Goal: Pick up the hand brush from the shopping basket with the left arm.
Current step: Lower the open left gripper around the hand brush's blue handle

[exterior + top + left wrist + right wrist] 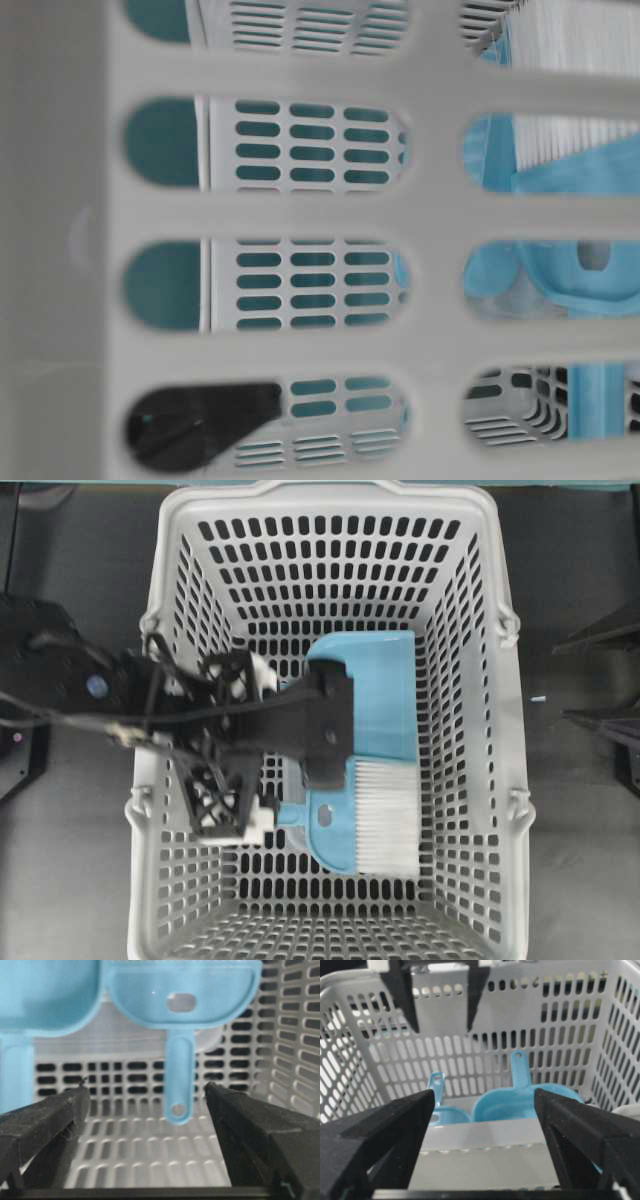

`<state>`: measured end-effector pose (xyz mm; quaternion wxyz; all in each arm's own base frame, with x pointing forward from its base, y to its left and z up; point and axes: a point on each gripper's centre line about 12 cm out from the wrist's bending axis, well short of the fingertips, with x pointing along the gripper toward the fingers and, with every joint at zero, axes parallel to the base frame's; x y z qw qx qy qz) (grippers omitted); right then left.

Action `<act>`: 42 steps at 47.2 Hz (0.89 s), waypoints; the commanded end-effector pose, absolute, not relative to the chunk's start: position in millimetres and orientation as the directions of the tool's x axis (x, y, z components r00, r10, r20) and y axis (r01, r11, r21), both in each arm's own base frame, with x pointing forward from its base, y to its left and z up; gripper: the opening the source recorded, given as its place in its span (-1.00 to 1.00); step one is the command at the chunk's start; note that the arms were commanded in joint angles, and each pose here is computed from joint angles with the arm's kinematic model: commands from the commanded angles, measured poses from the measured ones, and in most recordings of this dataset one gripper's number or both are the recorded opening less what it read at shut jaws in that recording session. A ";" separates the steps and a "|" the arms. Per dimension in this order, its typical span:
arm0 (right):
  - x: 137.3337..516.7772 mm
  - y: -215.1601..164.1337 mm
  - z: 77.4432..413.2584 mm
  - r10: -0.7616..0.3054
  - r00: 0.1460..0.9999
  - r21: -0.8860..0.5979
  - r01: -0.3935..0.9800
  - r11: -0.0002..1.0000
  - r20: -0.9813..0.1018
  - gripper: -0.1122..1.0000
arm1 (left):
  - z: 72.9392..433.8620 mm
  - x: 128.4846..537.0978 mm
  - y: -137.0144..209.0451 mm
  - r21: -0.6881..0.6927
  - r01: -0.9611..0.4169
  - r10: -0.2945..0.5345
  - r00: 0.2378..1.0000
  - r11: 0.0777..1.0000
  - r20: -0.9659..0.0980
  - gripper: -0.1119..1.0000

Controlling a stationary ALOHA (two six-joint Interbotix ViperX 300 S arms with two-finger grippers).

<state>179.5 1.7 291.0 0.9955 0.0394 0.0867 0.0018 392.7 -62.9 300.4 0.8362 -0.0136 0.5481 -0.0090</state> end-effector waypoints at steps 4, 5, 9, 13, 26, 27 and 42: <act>180.6 1.7 296.7 0.011 0.989 0.082 0.002 0.997 -0.150 0.58 | 284.5 400.8 -78.6 -0.034 0.009 -0.035 0.369 0.999 -0.929 0.82; 180.6 1.7 296.9 0.010 0.989 0.082 0.002 0.997 -0.148 0.58 | 280.4 401.5 -78.8 -0.034 0.005 -0.033 0.359 0.999 -0.933 0.82; 180.4 2.0 296.7 0.012 0.989 0.084 0.000 0.996 -0.147 0.58 | 261.3 401.3 -79.6 -0.029 -0.002 -0.026 0.317 1.000 -0.948 0.82; 180.4 1.7 296.7 0.010 0.989 0.084 0.002 0.996 -0.147 0.58 | 249.7 400.7 -79.5 -0.029 -0.012 -0.024 0.305 0.999 -0.952 0.82; 180.2 1.7 293.1 0.010 0.988 0.084 0.003 0.997 -0.154 0.58 | 241.5 402.0 -85.8 -0.054 -0.037 -0.038 0.338 0.998 -0.940 0.82; 180.4 1.7 292.8 0.010 0.988 0.084 0.003 0.997 -0.156 0.58 | 238.9 401.9 -86.4 -0.053 -0.037 -0.038 0.336 0.998 -0.941 0.82; 180.2 1.7 293.0 0.010 0.988 0.085 0.003 0.996 -0.151 0.57 | 212.4 403.6 -95.3 -0.042 -0.021 -0.034 0.291 0.999 -0.956 0.82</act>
